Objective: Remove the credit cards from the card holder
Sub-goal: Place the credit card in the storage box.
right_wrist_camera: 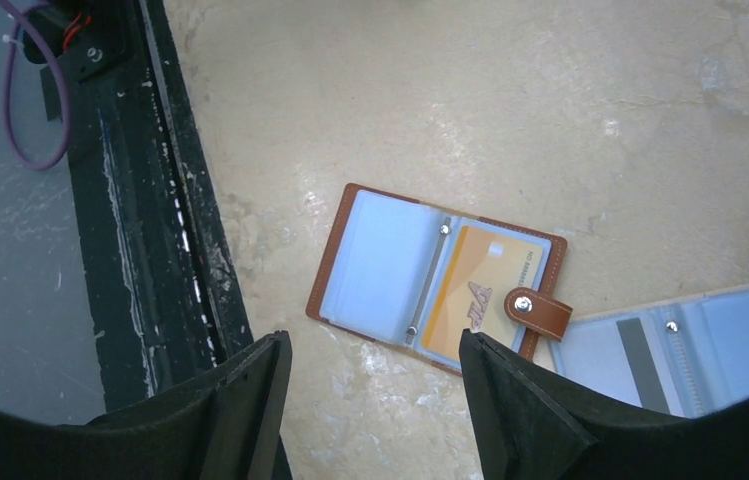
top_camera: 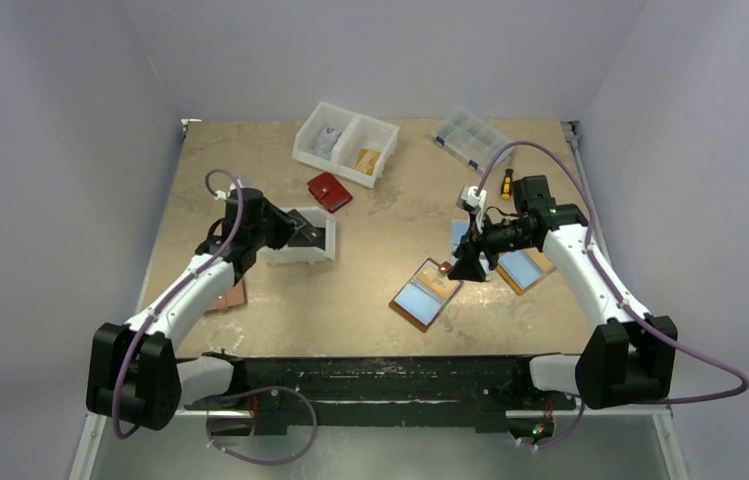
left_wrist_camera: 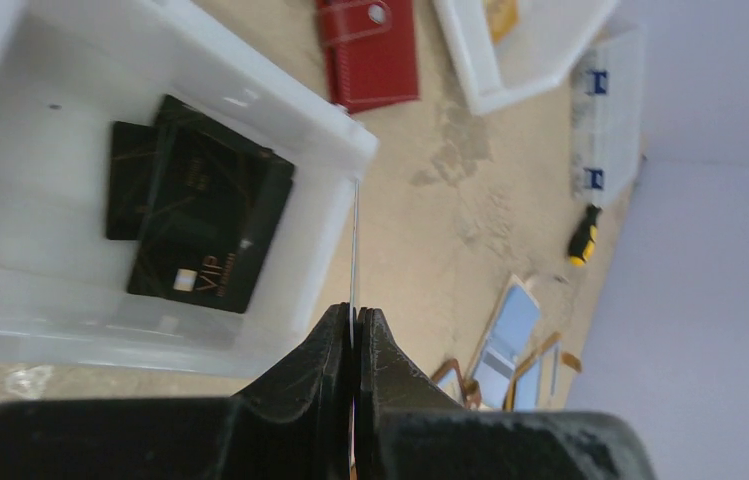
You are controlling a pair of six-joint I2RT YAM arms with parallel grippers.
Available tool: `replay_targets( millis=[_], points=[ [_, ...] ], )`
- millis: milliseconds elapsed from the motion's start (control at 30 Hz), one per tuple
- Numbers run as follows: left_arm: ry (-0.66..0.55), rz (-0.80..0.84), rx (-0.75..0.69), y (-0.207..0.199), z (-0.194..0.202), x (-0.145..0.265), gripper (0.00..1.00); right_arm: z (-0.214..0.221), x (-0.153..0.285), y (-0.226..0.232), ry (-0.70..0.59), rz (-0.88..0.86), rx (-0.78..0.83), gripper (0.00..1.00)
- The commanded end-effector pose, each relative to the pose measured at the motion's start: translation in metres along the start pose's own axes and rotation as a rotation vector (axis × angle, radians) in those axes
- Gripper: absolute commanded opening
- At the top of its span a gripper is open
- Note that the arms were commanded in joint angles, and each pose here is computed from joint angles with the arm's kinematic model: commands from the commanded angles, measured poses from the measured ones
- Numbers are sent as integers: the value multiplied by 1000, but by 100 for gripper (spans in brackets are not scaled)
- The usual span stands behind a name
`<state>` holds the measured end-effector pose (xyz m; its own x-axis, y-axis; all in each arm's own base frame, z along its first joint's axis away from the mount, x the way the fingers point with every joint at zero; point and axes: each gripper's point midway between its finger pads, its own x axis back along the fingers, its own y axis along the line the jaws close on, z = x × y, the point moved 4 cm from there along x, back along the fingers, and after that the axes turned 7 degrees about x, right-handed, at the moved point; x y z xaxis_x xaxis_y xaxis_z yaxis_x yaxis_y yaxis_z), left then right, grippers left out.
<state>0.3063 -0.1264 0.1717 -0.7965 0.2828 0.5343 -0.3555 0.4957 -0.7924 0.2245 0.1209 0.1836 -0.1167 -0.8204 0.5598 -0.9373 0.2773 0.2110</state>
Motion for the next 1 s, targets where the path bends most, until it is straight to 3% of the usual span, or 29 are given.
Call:
replay_targets(
  millis=[0, 233, 267, 400, 600, 833, 967],
  points=[
    [-97, -183, 42, 17, -24, -4, 0, -4, 10, 0, 0, 66, 27, 70],
    [-87, -233, 85, 40, -35, -28, 0, 5, 25, 2, 47, 144, 20, 71],
    [-77, -218, 98, 41, -36, -32, 3, 7, 28, 3, 52, 146, 11, 71],
    [-37, -179, 114, 39, -38, -38, 32, 16, 44, 0, 29, 135, -54, 70],
    [-59, -141, 33, 23, -46, -20, 65, 30, 72, -11, 2, 199, -131, 70],
    [-65, -59, -115, -1, -50, 13, 80, 46, 95, -25, -36, 274, -243, 70],
    [-7, 50, -196, -13, -40, 25, 87, 51, 99, -30, -35, 299, -263, 70]
  ],
)
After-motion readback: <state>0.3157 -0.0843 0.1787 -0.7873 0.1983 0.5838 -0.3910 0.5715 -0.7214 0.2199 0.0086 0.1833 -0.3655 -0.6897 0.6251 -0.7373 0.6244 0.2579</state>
